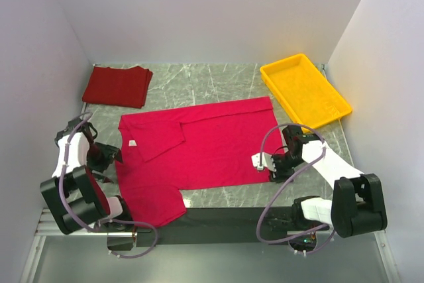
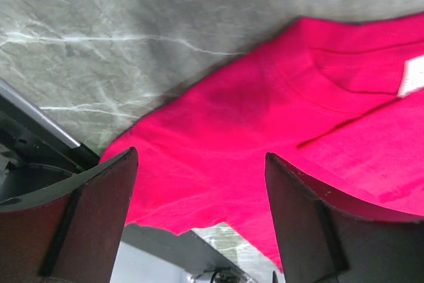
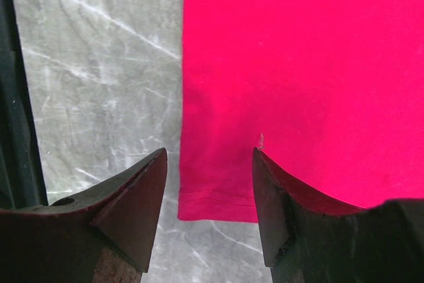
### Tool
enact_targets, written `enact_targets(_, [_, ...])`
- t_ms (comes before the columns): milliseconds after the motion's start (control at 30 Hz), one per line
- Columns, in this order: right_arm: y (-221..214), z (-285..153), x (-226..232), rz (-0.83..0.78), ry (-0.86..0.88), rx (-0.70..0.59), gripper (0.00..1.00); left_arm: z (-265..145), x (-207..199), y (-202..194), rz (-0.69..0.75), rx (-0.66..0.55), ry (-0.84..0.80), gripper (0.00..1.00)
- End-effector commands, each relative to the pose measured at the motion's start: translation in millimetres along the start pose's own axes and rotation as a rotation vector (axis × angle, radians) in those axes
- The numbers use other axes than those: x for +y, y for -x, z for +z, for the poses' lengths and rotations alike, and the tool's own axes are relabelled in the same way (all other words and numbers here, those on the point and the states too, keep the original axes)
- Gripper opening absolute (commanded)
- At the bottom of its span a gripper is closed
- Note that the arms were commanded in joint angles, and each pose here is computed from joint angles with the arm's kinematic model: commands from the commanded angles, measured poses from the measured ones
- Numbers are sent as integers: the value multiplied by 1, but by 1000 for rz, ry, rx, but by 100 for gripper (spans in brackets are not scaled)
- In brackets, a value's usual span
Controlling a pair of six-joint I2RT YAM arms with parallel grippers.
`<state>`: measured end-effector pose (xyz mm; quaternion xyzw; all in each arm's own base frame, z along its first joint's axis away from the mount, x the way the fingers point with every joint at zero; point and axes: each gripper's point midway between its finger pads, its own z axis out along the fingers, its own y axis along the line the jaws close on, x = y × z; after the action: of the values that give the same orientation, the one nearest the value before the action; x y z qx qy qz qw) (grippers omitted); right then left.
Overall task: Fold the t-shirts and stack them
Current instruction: Fold the tshirt
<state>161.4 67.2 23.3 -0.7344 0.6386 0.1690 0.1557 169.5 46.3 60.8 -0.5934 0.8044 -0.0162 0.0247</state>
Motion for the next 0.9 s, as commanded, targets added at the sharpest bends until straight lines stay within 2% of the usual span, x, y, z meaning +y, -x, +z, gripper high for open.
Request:
enact_targets(0, [1,0,-12,9,-35,3,60,6,10,-8,6,36,68,81])
enact_targets(167, [1,-1,-15,24,-39,7,60,19,15,-21,60,132,104,66])
enact_targets(400, [3,-4,-24,38,-54,4,60,31,28,-36,129,201,177,52])
enact_targets(433, [3,-3,-24,40,-52,2,60,32,27,-36,136,205,178,46])
enact_targets(467, [3,-3,-24,45,-53,1,60,31,23,-35,142,203,169,45])
enact_targets(533, [4,-3,-25,46,-56,-6,60,33,20,-33,147,194,164,34])
enact_targets(600, [5,-3,-26,46,-57,-10,60,36,19,-33,163,197,160,32])
enact_targets(633, [6,-2,-25,58,-54,-17,60,37,18,-34,168,204,153,19])
enact_targets(700, [7,-3,-25,62,-52,-21,60,37,13,-32,179,198,134,9])
enact_targets(767, [8,-4,-25,65,-55,-25,60,34,10,-31,199,196,122,6])
enact_targets(867, [9,-6,-23,55,-51,-25,60,25,9,-22,212,156,127,9])
